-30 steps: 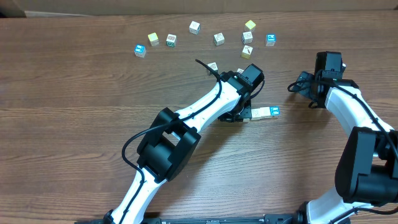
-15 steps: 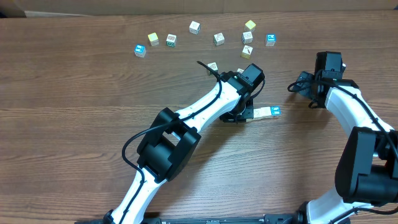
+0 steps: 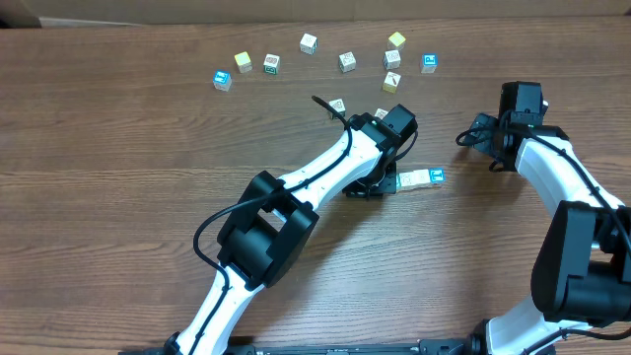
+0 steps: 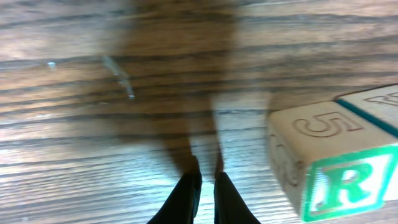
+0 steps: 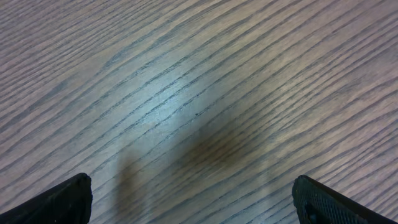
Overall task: Form a horizontal line
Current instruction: 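Open the left gripper and release the 5 block beside the row, then lift the left gripper and retract it up-left toward the arc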
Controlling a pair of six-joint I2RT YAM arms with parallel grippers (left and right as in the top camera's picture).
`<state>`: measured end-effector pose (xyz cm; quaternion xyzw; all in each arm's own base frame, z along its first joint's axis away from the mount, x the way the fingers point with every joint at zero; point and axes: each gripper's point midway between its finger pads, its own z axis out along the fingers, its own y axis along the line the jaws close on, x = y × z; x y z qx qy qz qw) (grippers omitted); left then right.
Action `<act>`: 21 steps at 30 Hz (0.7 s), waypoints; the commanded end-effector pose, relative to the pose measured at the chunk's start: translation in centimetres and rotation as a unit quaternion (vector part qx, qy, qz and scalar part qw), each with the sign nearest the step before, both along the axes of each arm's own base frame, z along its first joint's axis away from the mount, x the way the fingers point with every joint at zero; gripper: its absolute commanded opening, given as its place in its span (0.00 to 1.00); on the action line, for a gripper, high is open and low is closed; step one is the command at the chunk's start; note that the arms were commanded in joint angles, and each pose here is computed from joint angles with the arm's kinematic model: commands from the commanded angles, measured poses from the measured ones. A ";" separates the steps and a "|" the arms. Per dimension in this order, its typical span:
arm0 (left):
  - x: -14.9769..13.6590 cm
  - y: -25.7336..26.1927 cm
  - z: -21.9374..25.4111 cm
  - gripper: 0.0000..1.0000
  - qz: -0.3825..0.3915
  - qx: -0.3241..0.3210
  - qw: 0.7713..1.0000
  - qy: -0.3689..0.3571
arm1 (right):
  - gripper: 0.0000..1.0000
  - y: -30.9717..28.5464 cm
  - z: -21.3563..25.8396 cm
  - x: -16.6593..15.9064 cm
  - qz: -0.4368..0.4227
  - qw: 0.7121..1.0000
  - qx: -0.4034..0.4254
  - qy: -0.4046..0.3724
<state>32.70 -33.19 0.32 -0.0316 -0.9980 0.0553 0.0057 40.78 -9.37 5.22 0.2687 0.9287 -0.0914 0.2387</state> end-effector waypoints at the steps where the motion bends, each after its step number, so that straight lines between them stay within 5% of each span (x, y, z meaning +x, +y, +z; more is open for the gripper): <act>1: 1.0 1.8 -0.7 0.09 -0.005 0.042 0.999 -0.023 | 1.00 -0.2 0.6 0.5 -0.001 1.000 -0.004 -0.010; 21: 5.8 8.9 -0.6 0.04 0.064 0.073 0.995 -0.030 | 1.00 -0.2 0.6 0.5 -0.001 1.000 -0.004 -0.010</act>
